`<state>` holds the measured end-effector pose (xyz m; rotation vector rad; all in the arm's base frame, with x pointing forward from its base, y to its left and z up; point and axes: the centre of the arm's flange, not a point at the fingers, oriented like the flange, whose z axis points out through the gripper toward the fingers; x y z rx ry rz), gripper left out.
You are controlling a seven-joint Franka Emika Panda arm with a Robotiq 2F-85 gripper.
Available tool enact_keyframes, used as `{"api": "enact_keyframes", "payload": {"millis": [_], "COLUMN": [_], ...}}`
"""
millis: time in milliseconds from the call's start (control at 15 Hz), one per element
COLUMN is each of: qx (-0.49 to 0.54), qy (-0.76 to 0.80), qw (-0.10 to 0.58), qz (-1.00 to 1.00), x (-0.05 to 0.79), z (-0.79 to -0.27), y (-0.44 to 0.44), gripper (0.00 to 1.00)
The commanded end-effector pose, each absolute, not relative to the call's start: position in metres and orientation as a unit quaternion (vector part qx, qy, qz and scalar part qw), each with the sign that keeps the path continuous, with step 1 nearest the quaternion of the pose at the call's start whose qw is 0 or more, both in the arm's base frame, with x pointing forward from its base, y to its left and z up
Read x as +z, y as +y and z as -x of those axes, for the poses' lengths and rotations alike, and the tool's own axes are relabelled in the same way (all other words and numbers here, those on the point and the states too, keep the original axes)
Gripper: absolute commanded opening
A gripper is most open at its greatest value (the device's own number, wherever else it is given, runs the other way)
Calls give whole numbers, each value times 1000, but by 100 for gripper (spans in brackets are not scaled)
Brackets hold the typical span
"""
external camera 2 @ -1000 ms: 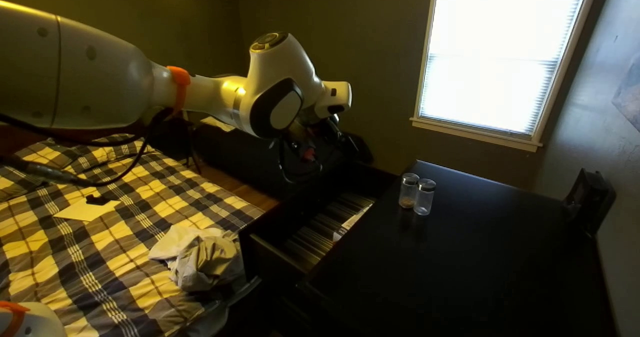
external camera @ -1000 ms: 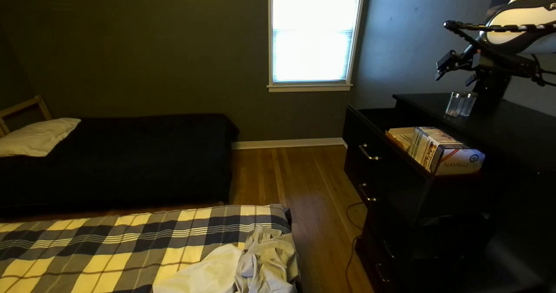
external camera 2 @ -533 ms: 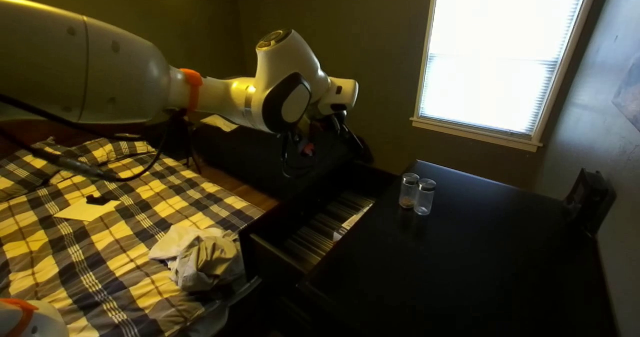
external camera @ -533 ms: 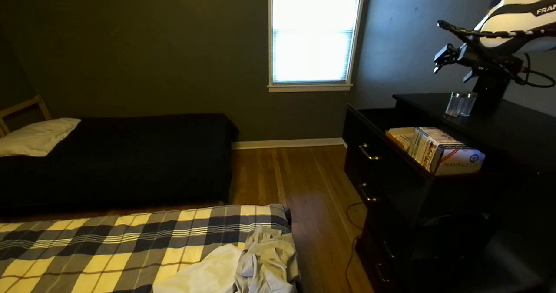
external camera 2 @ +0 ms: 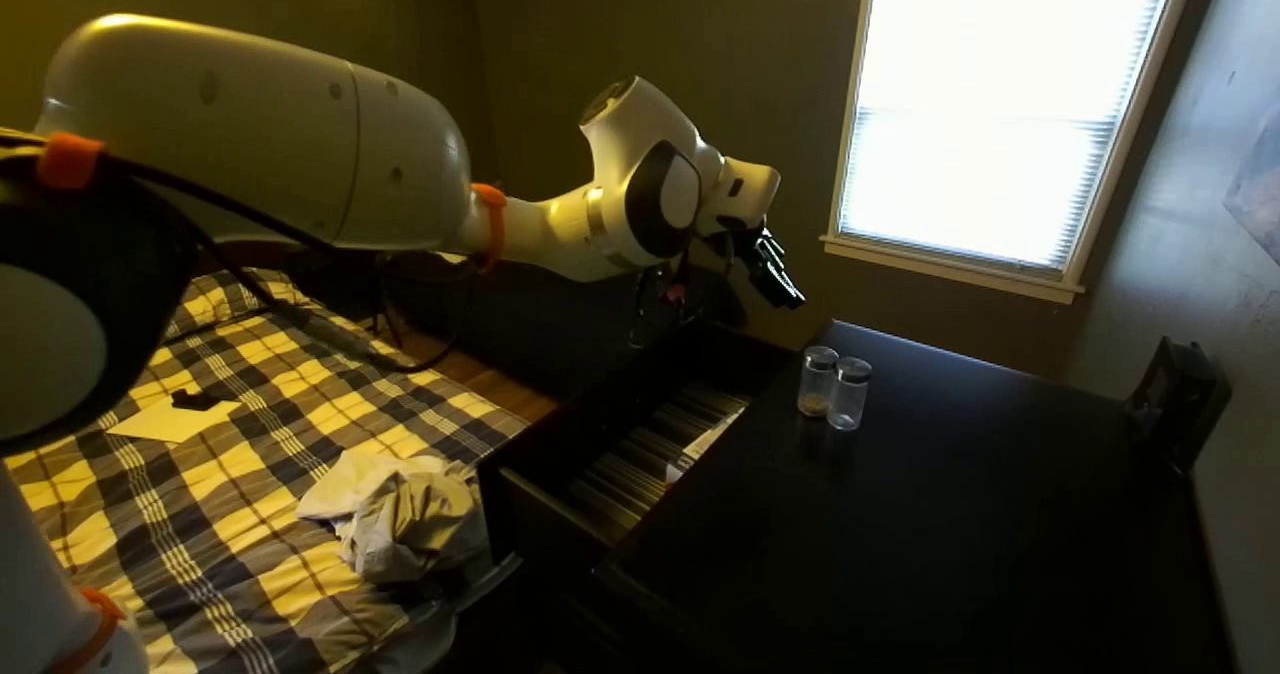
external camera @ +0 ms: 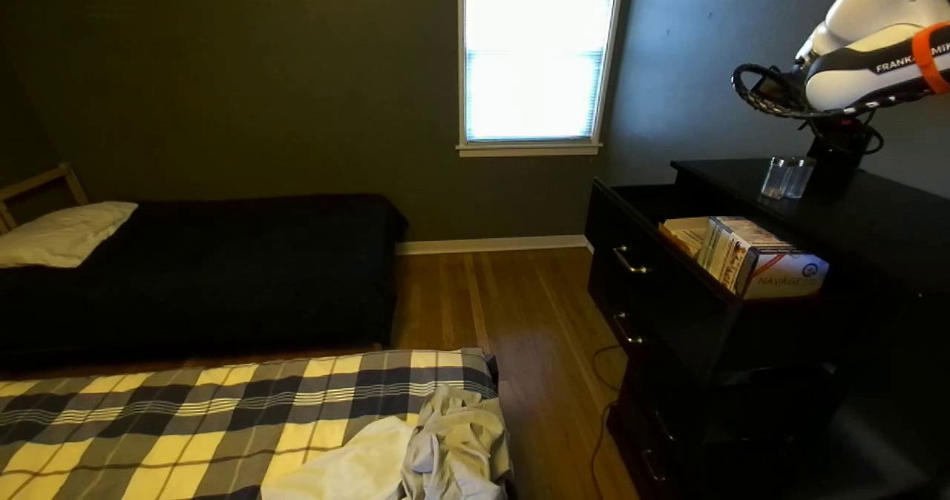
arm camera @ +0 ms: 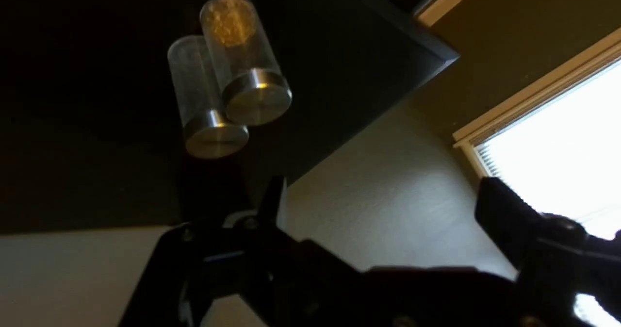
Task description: Put the spice shaker to the left in the open upper first drawer
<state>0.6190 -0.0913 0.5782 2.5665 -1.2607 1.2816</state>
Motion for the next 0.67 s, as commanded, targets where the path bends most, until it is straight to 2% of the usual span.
{"api": "enact_keyframes", "payload": {"millis": [0, 600], "qx": [433, 467], "qy": [-470, -605], "qw": [47, 145], "qz": [-768, -628], "x": [563, 523], "z": [-651, -670], "y": [-78, -68], "gripper": [100, 100]}}
